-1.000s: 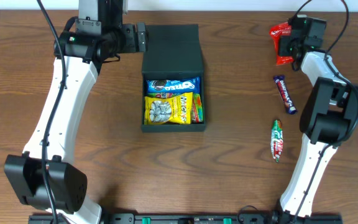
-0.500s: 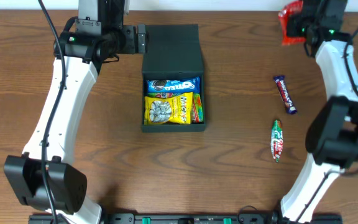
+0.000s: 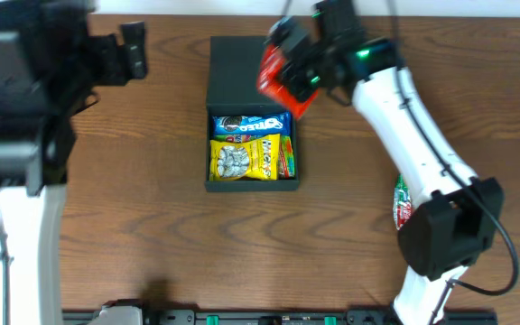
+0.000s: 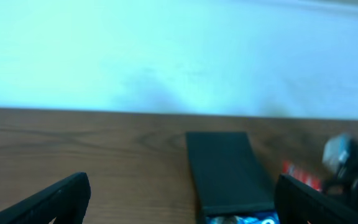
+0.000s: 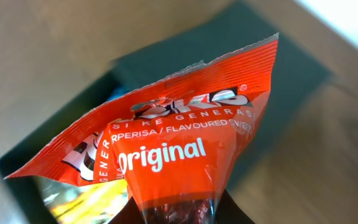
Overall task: Pack container
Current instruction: 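Place the red Hacks bag into the box with the right gripper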
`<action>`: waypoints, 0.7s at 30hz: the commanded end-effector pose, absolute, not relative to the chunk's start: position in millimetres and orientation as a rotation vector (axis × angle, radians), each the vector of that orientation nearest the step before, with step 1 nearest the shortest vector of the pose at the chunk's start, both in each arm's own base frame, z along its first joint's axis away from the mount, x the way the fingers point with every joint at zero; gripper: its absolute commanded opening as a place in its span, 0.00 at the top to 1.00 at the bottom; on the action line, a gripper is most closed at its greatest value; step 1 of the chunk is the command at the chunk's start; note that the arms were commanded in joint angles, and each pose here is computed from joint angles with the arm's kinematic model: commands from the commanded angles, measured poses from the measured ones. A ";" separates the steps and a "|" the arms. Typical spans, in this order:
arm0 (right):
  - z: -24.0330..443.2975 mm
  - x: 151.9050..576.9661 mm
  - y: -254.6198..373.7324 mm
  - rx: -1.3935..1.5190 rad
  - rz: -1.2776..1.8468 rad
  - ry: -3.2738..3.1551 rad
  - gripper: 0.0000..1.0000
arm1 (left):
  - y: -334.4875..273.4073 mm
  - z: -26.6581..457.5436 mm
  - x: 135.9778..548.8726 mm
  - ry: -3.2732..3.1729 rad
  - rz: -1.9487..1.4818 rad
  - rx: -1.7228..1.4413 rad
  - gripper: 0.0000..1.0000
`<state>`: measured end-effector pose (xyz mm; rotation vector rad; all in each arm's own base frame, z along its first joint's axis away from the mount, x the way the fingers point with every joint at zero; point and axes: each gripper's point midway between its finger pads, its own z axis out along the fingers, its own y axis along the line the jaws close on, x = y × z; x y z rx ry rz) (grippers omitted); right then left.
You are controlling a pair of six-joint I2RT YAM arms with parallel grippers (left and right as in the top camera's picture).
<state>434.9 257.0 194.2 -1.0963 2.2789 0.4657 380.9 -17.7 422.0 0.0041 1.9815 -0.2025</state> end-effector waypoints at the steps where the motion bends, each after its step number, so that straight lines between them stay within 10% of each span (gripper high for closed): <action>1: 183.6 403.3 289.8 -1.361 0.479 2.182 0.98 | -8.5 442.0 366.2 1.932 -0.147 0.029 0.05; 13: 106.5 350.0 324.0 -1.652 0.531 2.290 0.95 | -8.2 440.4 356.2 1.945 -0.096 0.100 0.05; 15: 95.6 345.1 322.8 -1.671 0.539 2.325 0.65 | -8.1 440.2 356.3 1.945 -0.092 0.107 0.05; 21: 109.3 349.3 325.9 -1.625 0.545 2.320 0.22 | -8.1 440.5 356.4 1.943 -0.082 0.122 0.05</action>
